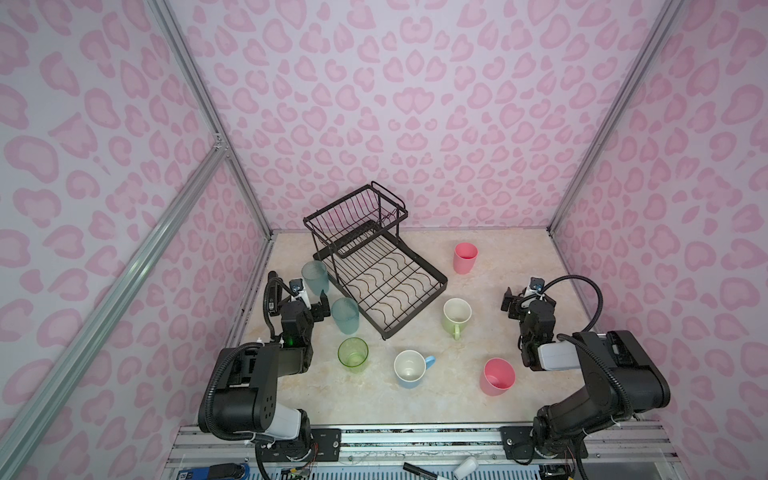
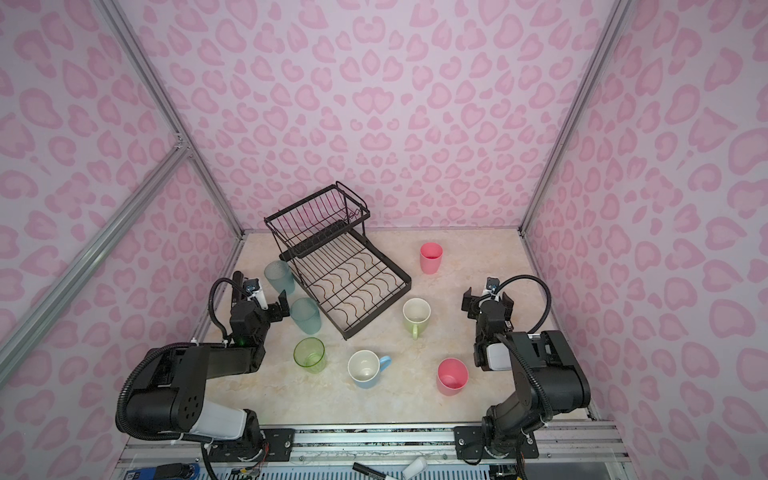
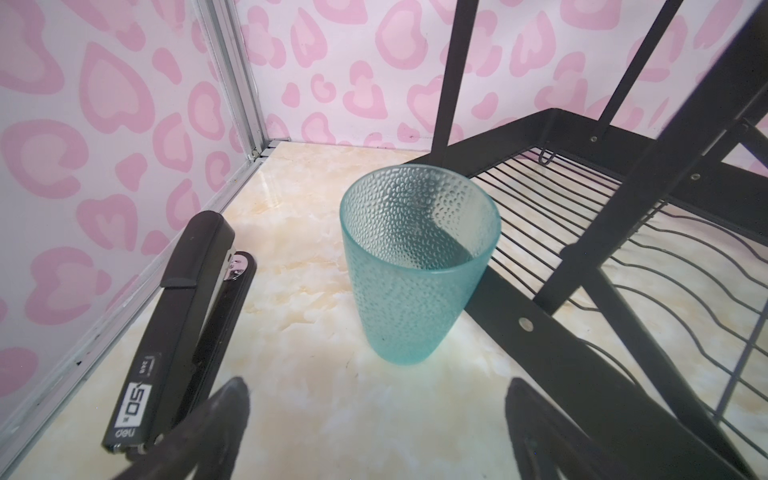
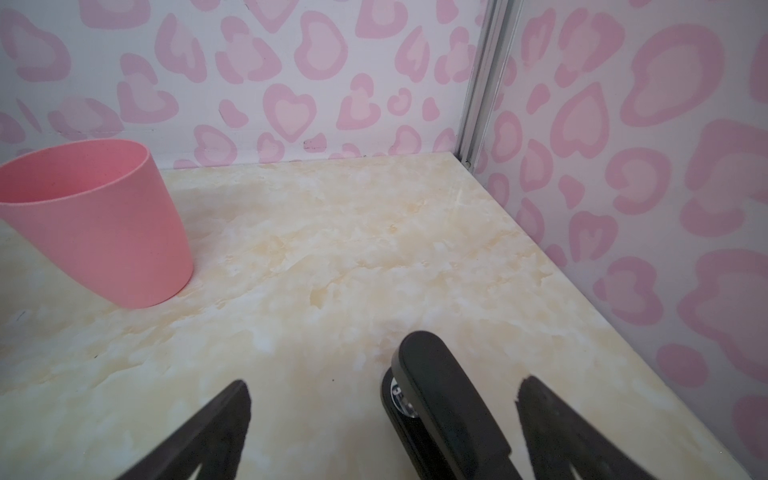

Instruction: Load the cups into the dish rack

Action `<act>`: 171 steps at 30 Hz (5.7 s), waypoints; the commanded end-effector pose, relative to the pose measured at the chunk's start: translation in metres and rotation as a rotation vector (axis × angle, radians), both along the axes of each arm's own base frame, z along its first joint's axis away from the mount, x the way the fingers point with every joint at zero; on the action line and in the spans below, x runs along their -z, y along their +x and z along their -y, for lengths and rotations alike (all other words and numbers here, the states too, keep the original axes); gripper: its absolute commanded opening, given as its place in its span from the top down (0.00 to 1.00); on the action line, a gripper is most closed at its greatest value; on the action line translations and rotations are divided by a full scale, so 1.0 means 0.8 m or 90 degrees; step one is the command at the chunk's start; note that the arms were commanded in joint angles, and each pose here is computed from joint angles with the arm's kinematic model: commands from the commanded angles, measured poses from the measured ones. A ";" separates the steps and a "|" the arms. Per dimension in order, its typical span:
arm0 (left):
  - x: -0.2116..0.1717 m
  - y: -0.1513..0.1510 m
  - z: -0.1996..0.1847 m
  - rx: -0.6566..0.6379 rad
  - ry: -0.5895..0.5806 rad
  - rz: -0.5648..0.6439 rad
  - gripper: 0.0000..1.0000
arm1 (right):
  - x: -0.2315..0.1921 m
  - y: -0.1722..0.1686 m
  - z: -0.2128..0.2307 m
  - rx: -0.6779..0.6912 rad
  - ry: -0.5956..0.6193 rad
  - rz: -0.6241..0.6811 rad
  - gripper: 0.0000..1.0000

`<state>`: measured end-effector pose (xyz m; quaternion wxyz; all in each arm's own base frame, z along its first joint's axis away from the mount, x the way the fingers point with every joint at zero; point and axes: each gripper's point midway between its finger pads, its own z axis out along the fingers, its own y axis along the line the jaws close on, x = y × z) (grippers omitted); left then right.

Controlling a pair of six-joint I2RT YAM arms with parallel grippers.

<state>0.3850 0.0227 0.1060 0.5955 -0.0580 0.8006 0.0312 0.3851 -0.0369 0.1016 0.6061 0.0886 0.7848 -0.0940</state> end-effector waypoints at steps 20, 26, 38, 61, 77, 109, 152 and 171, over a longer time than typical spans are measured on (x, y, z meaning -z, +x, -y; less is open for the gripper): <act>-0.015 0.003 0.000 -0.001 -0.001 0.031 0.02 | -0.002 -0.001 0.000 0.001 -0.001 0.005 0.00; -0.014 0.003 0.000 -0.001 -0.001 0.030 0.02 | -0.002 0.000 0.000 0.000 0.001 0.005 0.01; -0.015 0.004 -0.001 0.000 -0.002 0.029 0.02 | -0.002 0.000 0.000 0.003 -0.005 0.004 0.01; -0.030 0.007 -0.010 -0.039 -0.001 0.012 0.03 | -0.031 -0.009 -0.016 0.047 -0.091 0.012 0.01; -0.069 0.004 -0.034 -0.137 -0.058 -0.032 0.03 | -0.066 -0.013 -0.015 0.125 -0.146 0.012 0.03; -0.076 0.009 -0.001 -0.200 -0.404 -0.398 0.29 | -0.137 -0.011 -0.100 -0.029 0.019 0.054 0.14; -0.011 0.072 -0.025 -0.230 -0.364 -0.492 0.53 | -0.115 -0.022 -0.306 -0.404 -0.062 -0.025 0.15; 0.006 0.072 -0.029 -0.241 -0.350 -0.505 0.72 | -0.116 -0.021 -0.305 -0.394 -0.069 -0.019 0.15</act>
